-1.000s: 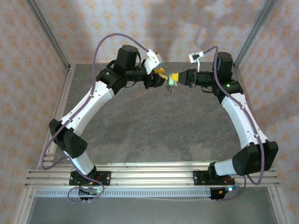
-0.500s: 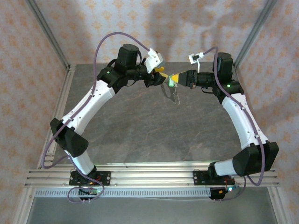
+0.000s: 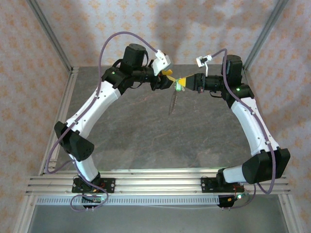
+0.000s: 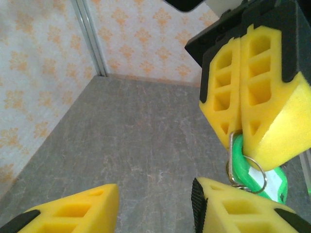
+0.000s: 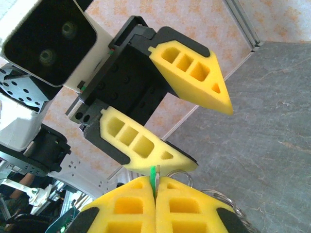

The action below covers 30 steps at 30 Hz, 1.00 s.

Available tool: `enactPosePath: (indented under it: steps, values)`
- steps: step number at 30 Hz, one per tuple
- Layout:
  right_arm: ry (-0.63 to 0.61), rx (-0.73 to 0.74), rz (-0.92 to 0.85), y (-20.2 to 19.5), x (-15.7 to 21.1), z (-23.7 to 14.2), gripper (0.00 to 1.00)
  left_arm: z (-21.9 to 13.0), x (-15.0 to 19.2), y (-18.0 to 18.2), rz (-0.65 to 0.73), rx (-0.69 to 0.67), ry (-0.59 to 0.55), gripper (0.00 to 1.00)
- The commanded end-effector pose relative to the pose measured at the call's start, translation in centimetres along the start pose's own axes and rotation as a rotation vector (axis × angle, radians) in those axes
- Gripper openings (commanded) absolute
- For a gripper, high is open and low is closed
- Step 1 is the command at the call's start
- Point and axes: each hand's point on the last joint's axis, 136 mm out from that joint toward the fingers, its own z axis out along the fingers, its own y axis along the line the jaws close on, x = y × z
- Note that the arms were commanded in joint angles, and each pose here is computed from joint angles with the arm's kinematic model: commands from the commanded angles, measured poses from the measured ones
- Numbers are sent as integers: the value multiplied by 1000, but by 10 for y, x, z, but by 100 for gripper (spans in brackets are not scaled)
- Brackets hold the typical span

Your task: Put the keys on the keyring

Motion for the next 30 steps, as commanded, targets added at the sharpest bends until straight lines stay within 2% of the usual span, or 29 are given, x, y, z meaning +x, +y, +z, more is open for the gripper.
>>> enactPosePath:
  steps: [1,30]
  values:
    - [-19,-38,-106,28,-12,-8,0,0,-1,-15,6,78,5,44]
    - [-8,-25,-116,29,-10,-9,0,-7,7,-56,-45,289,0,41]
